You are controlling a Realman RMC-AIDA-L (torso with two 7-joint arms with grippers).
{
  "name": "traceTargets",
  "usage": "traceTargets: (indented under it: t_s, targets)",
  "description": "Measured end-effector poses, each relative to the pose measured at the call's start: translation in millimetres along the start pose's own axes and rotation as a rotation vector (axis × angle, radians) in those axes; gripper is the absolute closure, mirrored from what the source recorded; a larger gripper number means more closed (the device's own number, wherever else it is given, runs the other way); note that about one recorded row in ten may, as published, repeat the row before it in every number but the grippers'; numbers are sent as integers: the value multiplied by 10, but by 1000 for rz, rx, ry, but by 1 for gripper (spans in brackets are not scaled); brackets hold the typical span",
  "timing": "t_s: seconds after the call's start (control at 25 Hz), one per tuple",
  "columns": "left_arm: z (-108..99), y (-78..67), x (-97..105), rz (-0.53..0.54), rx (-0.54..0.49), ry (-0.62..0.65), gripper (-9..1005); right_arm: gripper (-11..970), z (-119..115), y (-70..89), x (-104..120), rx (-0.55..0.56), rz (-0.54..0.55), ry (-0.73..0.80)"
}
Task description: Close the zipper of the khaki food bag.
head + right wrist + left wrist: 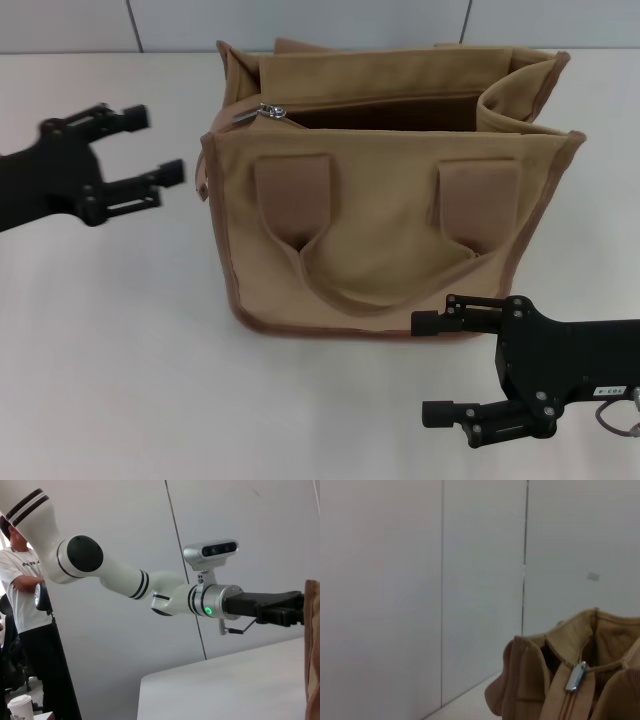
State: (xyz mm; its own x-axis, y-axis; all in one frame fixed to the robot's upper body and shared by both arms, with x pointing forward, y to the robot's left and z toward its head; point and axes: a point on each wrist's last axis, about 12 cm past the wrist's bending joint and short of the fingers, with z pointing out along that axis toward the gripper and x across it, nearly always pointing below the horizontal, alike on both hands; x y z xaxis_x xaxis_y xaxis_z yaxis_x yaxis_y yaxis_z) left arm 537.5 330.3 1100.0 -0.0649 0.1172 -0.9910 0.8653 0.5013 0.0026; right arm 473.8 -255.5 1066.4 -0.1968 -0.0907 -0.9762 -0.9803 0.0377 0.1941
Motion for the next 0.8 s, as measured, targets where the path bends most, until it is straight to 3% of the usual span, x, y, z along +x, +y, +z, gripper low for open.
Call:
traceTargets:
  t_s: [0.4,0.64,0.8]
  targets:
    - [446,25,0,93,51,96,356,128,-6,8,8,2,3,-1]
    - [538,49,-47,131,55,91,372,128,-6,7,7,2,3,-2]
    - [541,62,-67,127,44,76,533,128,-7,7,7,4,3,-3]
